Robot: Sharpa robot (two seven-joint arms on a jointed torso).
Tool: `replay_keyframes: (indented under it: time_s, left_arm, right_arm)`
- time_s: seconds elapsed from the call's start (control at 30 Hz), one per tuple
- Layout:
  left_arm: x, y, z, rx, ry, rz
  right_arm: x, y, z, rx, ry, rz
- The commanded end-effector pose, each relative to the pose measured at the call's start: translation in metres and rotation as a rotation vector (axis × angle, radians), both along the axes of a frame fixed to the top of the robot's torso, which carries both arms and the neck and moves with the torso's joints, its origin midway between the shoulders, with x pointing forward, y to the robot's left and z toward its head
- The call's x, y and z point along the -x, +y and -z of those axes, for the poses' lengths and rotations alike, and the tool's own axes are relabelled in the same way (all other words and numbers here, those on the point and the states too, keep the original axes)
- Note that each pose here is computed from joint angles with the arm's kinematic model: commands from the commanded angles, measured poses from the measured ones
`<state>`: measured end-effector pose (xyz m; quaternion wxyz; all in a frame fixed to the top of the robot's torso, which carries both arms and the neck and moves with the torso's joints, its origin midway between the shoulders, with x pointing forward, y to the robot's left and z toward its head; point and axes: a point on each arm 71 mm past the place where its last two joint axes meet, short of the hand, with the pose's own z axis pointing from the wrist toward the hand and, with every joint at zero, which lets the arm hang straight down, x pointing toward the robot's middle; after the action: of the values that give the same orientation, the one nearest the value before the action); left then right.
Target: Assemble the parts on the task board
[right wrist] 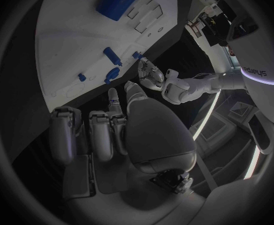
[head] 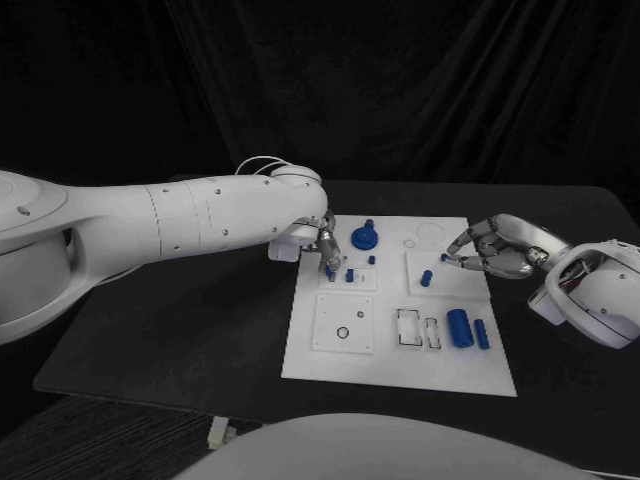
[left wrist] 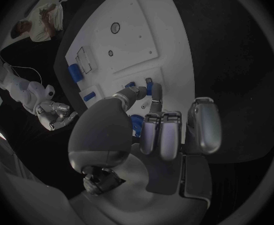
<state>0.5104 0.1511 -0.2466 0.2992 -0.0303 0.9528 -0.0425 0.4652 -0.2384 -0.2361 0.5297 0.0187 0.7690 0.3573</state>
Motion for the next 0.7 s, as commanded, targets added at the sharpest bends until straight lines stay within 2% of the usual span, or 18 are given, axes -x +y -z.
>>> replay_keyframes:
  time_s: [0.03,0.7]
  left_arm:
    - [0.0011,0.0014,0.0023,-0.029,0.012,-0.015]
    - [0.0021,0.0002,0.0047,-0.028,0.020,-0.014]
  right_arm:
    - [0.0005,0.0001,0.0019,0.008,0.014,0.007]
    - [0.0003,-0.0001,0.0024,0.010,0.017,0.007]
